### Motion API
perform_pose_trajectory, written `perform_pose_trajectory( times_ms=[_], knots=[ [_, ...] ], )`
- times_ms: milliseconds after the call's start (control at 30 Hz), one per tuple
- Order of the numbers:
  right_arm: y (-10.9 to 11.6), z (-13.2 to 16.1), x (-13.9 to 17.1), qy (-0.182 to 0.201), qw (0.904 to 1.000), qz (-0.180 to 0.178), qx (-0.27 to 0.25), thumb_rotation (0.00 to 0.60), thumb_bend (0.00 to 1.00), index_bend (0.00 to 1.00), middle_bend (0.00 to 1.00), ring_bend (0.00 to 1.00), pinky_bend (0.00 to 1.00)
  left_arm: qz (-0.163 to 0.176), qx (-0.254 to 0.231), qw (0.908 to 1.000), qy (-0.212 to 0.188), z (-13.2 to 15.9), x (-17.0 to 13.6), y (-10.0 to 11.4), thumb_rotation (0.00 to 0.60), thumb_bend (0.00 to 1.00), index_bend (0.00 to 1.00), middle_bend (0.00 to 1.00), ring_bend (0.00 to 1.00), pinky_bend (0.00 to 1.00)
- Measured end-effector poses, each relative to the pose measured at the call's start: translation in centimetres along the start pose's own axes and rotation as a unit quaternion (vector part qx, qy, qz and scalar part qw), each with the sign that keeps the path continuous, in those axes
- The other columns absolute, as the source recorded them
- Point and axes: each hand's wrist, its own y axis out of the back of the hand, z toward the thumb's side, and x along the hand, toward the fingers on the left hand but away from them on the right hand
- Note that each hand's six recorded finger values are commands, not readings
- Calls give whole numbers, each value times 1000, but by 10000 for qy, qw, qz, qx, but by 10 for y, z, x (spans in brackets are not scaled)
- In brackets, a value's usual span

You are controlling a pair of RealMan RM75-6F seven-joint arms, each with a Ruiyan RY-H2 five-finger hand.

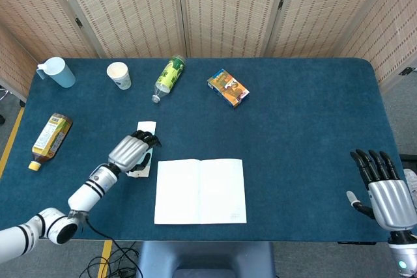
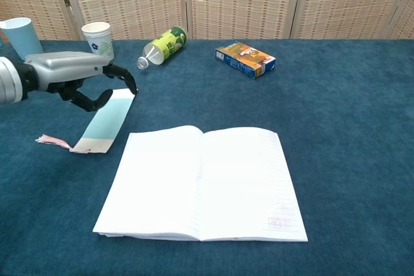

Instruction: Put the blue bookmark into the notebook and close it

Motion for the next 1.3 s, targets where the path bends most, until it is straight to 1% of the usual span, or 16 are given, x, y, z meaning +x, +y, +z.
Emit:
perform_pose_trajectory(
  times_ms=[167,267,333,500,833,1067,1300],
  knots=[
    [-2,-1,-1,-9,10000,21,-12,600,226,0,98,50,61,-135,-80,9994,300,-9,13,-9,600,480,272,250,176,182],
    [-3,-1,-2,-25,10000,38,-20,600,226,0,98,50,61,-195,-180,9987,440,-12,20,-15,600,406,270,250,176,179],
    [-4,-2,-3,-31,10000,50,-25,600,226,0,98,50,61,-225,-226,9983,496,-13,25,-18,600,382,270,250,176,176],
    [-4,-2,-4,-49,10000,65,-18,600,226,0,98,50,61,-263,-290,9976,563,-11,36,-22,600,375,274,251,175,173],
    [-5,-7,-5,-156,9998,102,-21,600,226,0,98,50,61,-385,-217,9970,629,-8,56,-26,600,371,280,251,175,163],
    [-5,-9,-5,-222,9997,99,-32,600,226,0,98,50,61,-494,-62,9953,828,-17,65,-31,600,366,281,251,175,163],
    [-5,-9,-6,-210,9997,85,-47,600,226,0,98,51,61,-568,51,9921,1114,-31,62,-32,600,362,299,260,175,163]
  ],
)
